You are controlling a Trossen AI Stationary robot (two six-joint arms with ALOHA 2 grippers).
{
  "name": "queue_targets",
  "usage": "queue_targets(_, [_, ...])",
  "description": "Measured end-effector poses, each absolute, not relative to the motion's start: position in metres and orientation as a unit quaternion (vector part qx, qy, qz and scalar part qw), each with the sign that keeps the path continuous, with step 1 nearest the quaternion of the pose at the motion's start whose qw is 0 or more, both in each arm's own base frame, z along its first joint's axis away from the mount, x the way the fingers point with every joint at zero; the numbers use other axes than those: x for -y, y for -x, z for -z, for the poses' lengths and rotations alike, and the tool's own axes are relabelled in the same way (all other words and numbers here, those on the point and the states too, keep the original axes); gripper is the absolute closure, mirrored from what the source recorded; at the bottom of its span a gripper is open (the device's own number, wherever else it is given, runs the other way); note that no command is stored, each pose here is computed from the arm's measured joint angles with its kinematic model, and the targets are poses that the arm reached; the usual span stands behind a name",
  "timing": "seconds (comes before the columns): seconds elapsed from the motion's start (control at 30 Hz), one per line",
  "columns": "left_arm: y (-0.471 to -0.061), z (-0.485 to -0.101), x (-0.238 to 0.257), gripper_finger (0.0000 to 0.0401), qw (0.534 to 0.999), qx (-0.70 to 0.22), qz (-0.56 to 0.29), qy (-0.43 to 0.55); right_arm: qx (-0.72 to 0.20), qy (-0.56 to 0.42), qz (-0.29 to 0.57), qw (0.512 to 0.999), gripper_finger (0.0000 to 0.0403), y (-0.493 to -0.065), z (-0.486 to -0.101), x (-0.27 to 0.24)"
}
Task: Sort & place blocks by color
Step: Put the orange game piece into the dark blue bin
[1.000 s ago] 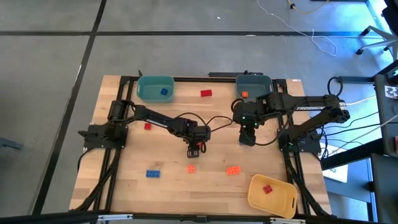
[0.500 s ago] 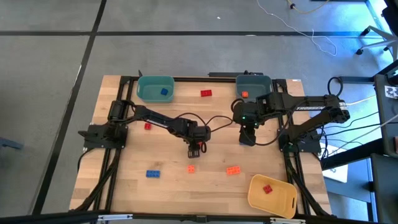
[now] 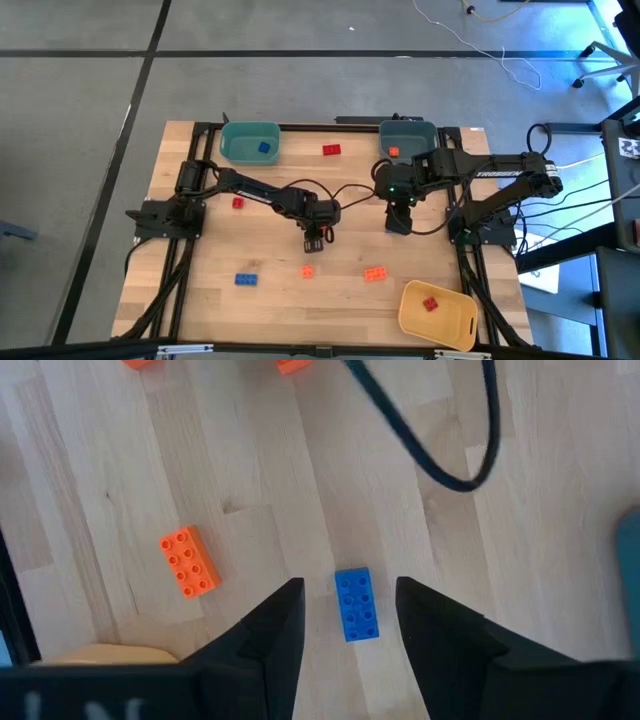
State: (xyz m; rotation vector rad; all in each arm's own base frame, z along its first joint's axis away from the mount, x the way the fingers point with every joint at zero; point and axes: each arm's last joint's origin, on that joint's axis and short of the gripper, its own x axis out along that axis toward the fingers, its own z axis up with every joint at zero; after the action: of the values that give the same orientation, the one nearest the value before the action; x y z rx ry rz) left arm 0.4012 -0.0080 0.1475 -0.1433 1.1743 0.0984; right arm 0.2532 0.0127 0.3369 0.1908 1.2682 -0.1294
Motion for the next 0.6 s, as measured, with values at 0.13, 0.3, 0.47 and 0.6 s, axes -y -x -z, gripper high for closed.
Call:
queue_targets(0.13, [-0.412, -0.168, -0.005, 0.0271, 0.839, -0.536, -0.038, 0.085, -0.592, -0.073, 0.048, 0.801, 0.0244, -0.253, -0.337, -0.013])
queue_targets(0.3, [-0.422, -0.200, -0.028, 0.0271, 0.844, -0.528, -0.050, 0.078, -0.597, -0.046, 0.029, 0.800, 0.0244, -0.252, -0.337, -0.013])
queue_targets(0.47, [-0.428, -0.235, -0.053, 0.0271, 0.855, -0.510, -0.062, 0.076, -0.602, -0.015, 0.007, 0.799, 0.0244, -0.251, -0.336, -0.013])
queue_targets(0.6, [-0.432, -0.262, -0.071, 0.0271, 0.873, -0.475, -0.017, 0.106, -0.599, 0.037, -0.032, 0.799, 0.0244, -0.252, -0.336, -0.013])
